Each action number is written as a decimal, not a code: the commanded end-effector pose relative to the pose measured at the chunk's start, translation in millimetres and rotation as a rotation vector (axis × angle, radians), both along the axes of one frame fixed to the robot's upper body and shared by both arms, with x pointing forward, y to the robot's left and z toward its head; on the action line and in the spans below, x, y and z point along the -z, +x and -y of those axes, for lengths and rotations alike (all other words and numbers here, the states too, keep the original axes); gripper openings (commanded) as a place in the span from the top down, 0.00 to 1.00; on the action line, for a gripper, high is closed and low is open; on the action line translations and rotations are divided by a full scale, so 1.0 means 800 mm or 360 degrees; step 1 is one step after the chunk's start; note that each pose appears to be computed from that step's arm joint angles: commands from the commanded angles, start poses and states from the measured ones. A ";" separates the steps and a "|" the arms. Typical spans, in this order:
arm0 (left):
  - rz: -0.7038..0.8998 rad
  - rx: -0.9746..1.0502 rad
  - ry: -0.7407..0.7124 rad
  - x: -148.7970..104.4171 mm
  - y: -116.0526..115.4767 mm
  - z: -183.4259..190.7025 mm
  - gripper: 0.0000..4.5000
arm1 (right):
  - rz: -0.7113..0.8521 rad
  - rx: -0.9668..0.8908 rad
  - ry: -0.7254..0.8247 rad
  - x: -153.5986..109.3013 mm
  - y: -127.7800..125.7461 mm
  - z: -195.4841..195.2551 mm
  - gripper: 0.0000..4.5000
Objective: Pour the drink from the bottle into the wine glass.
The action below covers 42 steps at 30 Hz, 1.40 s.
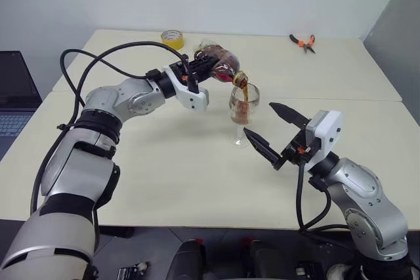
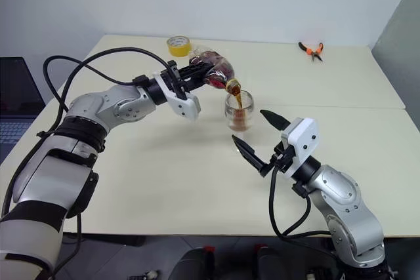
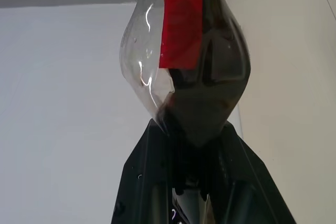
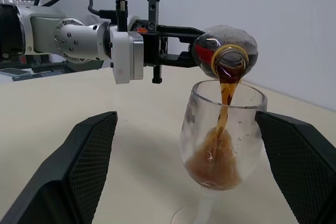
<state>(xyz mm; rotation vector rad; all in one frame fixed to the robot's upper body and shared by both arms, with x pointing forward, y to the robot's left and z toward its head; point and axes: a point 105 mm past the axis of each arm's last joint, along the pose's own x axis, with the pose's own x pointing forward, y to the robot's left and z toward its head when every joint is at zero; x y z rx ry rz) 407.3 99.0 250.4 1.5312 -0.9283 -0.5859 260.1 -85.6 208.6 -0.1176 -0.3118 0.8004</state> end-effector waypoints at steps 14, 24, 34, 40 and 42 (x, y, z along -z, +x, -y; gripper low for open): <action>0.0151 0.0000 -0.0052 -0.042 -0.001 -0.003 0.89 | 0.0048 0.0004 0.0001 -0.005 -0.004 0.002 0.00; 0.0161 -0.0014 -0.0047 -0.044 0.000 -0.006 0.89 | 0.0041 -0.0004 -0.0013 -0.003 -0.005 0.002 0.00; 0.0142 -0.0011 -0.0052 -0.042 0.000 -0.006 0.89 | 0.0041 -0.0012 -0.0004 -0.004 -0.004 0.001 0.00; 0.0073 0.0011 -0.0112 -0.038 -0.002 -0.004 0.89 | 0.0042 -0.0016 0.0011 -0.006 -0.004 0.000 0.00; 0.0035 0.0018 -0.0152 -0.035 -0.002 -0.003 0.89 | 0.0043 -0.0019 0.0014 -0.007 -0.004 0.000 0.00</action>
